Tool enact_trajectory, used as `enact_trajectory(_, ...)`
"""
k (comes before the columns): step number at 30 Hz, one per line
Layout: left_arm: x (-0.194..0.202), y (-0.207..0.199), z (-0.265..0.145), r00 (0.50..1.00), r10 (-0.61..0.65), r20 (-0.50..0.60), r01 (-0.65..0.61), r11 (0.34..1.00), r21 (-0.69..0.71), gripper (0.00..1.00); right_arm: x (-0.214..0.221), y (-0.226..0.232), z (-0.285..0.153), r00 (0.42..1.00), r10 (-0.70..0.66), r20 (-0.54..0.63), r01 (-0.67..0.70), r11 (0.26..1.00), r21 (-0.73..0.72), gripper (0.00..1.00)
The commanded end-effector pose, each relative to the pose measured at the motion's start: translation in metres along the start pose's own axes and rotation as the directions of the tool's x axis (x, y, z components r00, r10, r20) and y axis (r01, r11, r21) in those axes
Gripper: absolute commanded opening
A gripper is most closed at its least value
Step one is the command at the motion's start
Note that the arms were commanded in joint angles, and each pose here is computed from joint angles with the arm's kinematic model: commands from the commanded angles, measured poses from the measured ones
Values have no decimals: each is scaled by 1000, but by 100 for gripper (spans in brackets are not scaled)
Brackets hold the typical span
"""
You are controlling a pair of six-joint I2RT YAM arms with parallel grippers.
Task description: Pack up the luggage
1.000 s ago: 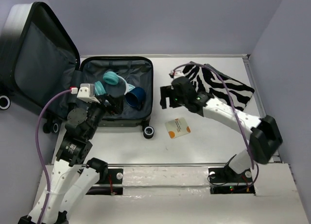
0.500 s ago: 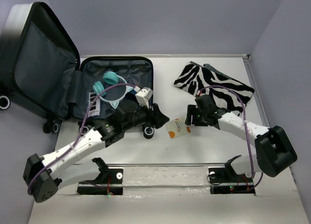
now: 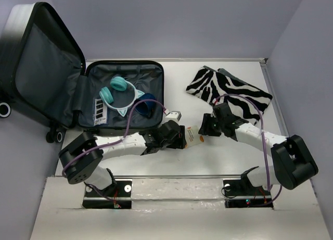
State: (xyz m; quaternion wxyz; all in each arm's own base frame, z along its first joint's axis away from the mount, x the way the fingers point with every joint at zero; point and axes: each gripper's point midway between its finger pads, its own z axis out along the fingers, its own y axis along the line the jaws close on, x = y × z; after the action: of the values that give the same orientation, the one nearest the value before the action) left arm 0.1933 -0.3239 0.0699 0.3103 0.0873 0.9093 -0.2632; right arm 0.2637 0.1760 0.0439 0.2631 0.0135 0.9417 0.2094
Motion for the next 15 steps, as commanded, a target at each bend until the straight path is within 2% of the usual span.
enact_trajectory(1,-24,-2,18,995,-21,101,29,997,-78,66,-1,10,6,1000,-4,11,5,997,-82,50)
enact_trajectory(5,-9,16,43,998,1,64,9,987,-160,66,4,8,11,1000,-4,6,5,996,-85,50)
enact_trajectory(13,5,25,65,999,10,44,-1,982,-189,62,13,9,18,999,-3,-32,0,994,-109,50)
enact_trajectory(15,10,26,69,999,8,33,-2,983,-186,58,19,11,21,999,7,-54,-14,992,-126,50)
